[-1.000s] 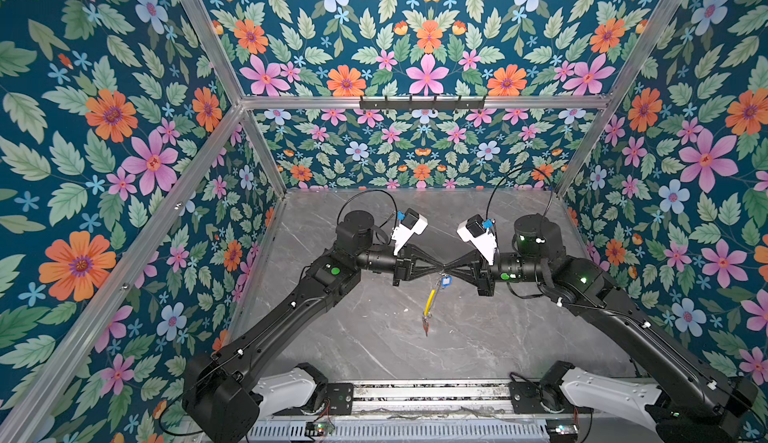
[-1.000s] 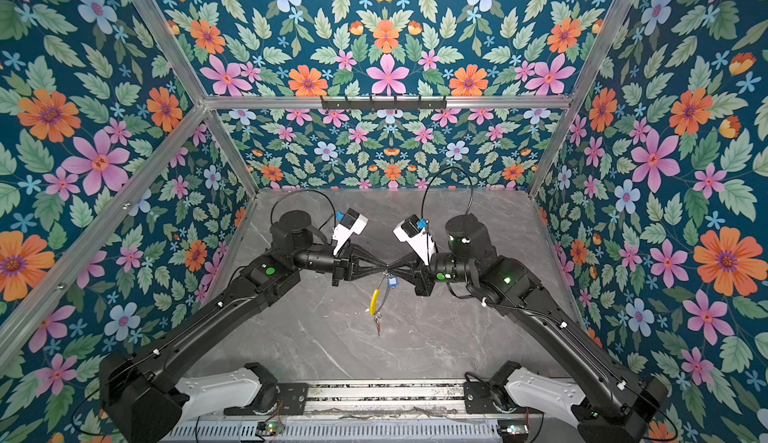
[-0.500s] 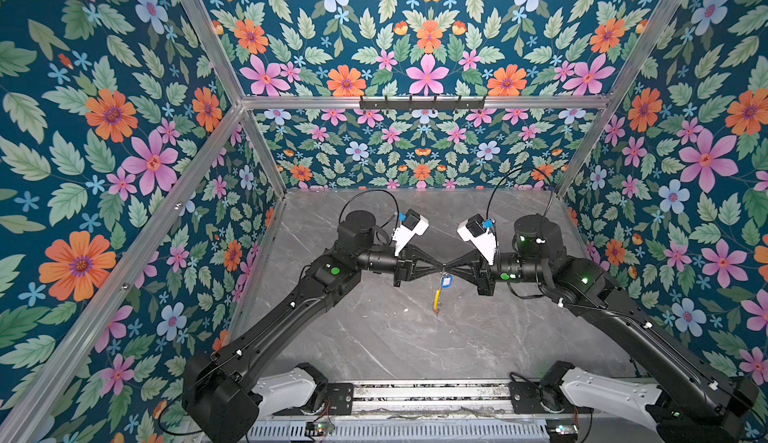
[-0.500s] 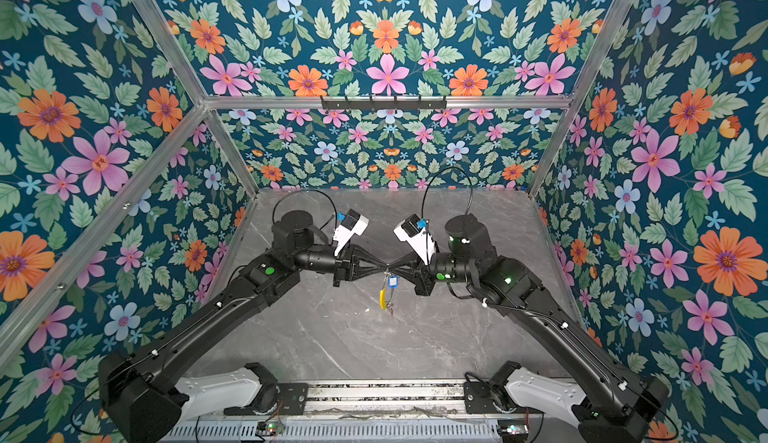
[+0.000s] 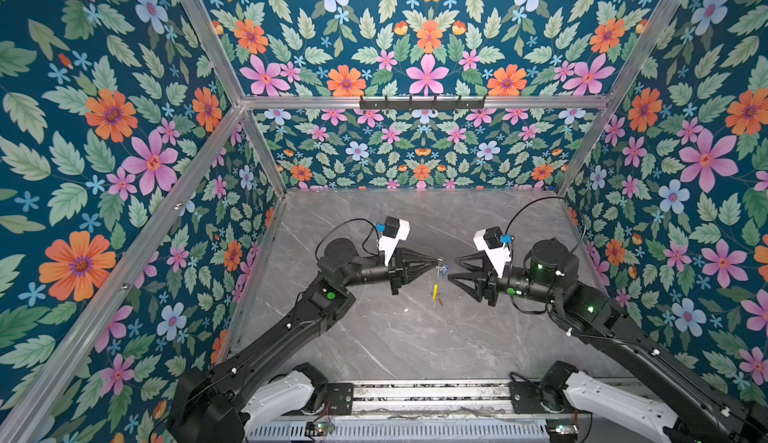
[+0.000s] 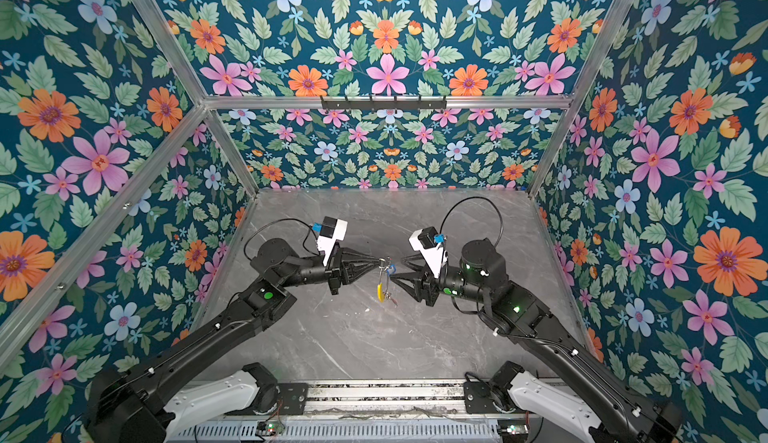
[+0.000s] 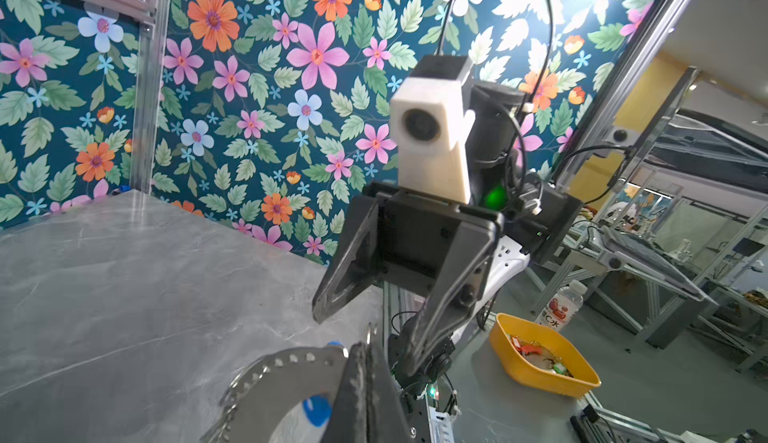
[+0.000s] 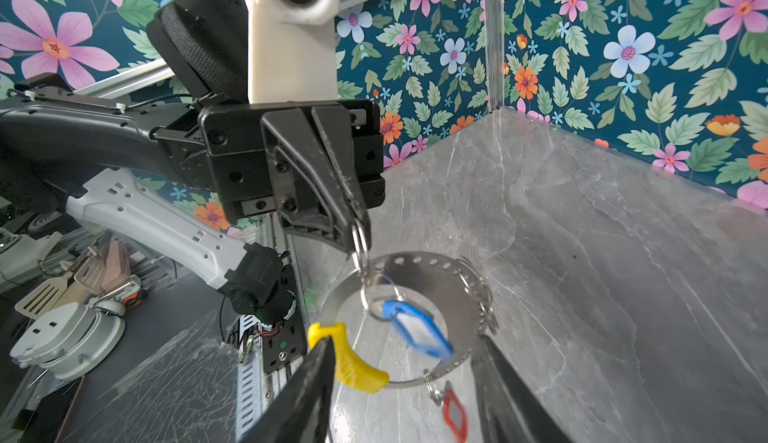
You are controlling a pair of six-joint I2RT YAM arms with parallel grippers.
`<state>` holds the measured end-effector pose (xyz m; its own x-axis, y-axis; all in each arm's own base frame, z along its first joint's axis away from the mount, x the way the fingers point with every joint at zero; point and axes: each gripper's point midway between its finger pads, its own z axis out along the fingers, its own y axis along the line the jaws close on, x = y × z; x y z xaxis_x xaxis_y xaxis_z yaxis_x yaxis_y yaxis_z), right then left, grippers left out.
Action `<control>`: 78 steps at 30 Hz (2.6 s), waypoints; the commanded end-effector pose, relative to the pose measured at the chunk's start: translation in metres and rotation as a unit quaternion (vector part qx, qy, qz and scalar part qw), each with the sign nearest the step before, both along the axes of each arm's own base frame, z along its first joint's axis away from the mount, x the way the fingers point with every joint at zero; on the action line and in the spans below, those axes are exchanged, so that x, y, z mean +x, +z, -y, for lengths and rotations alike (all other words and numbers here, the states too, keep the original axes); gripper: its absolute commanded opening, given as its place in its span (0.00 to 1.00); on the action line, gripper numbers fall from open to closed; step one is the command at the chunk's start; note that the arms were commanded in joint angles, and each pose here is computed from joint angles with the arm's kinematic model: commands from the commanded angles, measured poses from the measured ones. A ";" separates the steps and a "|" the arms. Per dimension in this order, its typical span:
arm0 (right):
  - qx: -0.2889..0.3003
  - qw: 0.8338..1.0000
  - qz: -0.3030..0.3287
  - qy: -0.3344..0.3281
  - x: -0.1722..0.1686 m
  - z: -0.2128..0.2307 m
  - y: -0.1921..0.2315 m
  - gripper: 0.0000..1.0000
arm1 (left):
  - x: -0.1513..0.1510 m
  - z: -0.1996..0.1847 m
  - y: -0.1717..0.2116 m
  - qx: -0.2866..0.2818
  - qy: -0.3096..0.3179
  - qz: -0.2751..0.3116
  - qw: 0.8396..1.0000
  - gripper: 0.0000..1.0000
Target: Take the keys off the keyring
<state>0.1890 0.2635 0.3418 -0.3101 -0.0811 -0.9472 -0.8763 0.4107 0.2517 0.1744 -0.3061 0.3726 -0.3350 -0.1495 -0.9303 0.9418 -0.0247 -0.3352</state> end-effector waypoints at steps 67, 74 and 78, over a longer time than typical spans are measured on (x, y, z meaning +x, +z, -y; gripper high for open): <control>-0.034 0.995 -0.043 0.085 -0.015 -0.039 -0.032 0.00 | -0.014 -0.016 0.025 -0.112 -0.008 0.018 0.994 0.00; -0.042 0.997 -0.024 0.060 -0.017 -0.025 -0.025 0.25 | -0.014 -0.017 0.020 -0.107 0.002 0.031 0.994 0.00; -0.042 0.999 0.000 0.033 -0.017 -0.012 -0.015 0.42 | -0.014 -0.023 0.020 -0.115 0.024 0.045 0.992 0.00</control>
<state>0.1684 0.2835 0.3233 -0.3311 -0.1797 -0.9264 -0.9086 0.3256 0.2616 0.1614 -0.2902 0.3809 -0.3246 -0.3157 -0.8916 0.9454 -0.0784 -0.3164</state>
